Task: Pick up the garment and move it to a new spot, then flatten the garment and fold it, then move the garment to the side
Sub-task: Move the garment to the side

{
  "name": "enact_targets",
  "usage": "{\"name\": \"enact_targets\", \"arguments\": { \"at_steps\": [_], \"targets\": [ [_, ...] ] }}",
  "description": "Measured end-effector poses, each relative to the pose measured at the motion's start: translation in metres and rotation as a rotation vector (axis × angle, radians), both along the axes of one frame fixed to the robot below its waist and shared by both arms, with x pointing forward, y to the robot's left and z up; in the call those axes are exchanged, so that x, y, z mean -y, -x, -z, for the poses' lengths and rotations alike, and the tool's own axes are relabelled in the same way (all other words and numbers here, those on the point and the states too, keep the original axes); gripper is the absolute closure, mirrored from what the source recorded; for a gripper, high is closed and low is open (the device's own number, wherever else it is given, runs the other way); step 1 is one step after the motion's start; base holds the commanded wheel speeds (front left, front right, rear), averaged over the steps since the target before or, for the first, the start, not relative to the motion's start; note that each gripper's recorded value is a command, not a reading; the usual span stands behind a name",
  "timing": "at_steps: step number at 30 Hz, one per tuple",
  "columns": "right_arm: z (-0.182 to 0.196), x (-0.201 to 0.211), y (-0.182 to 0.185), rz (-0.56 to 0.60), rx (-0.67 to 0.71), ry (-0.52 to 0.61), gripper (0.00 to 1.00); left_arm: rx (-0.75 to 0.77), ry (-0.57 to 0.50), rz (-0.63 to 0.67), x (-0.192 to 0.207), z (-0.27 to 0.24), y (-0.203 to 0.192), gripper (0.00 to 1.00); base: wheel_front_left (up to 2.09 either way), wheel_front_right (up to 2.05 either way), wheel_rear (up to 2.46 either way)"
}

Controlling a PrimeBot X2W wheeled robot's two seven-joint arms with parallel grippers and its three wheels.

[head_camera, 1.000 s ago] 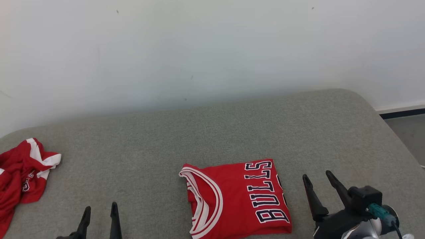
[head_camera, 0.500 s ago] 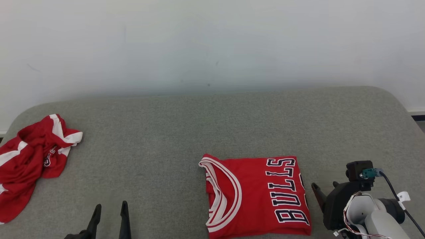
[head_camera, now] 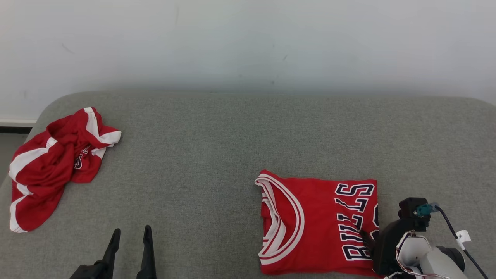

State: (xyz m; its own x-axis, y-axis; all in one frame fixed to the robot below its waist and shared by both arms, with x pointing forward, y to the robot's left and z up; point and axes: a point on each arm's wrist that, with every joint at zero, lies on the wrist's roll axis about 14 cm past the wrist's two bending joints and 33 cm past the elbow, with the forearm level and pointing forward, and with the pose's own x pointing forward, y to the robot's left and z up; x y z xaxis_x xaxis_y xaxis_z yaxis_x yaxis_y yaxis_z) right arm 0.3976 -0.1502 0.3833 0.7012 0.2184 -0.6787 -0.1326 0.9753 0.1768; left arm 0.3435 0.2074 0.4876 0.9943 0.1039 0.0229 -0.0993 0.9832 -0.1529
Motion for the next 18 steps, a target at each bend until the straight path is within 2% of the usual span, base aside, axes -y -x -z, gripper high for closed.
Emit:
{"name": "enact_targets", "arguments": {
  "at_steps": [3,4,5,6,12,18],
  "targets": [
    [0.007,0.000,-0.001,-0.008,-0.051,0.014,0.00,0.000,-0.001,0.001,0.000,0.000,-0.003,0.00,0.00,0.00,0.00],
    [0.009,0.000,-0.002,-0.009,-0.062,0.016,0.52,-0.001,-0.002,0.002,0.000,0.000,-0.004,0.00,0.00,0.00,0.00],
    [0.009,-0.001,-0.003,-0.016,-0.067,0.024,0.85,-0.001,-0.002,0.005,0.001,0.000,-0.006,0.00,0.00,0.00,0.00],
    [0.009,-0.001,-0.004,-0.021,-0.068,0.030,1.00,0.001,-0.002,0.006,0.001,-0.001,-0.007,0.00,0.00,0.00,0.00],
    [0.004,0.011,-0.016,-0.076,-0.057,0.138,1.00,-0.006,-0.001,0.022,0.006,0.002,-0.015,0.00,0.00,0.00,0.00],
    [-0.030,0.046,-0.048,-0.136,0.032,0.328,1.00,0.004,0.010,0.073,0.020,0.000,-0.032,0.00,0.00,0.00,0.00]
  ]
}}
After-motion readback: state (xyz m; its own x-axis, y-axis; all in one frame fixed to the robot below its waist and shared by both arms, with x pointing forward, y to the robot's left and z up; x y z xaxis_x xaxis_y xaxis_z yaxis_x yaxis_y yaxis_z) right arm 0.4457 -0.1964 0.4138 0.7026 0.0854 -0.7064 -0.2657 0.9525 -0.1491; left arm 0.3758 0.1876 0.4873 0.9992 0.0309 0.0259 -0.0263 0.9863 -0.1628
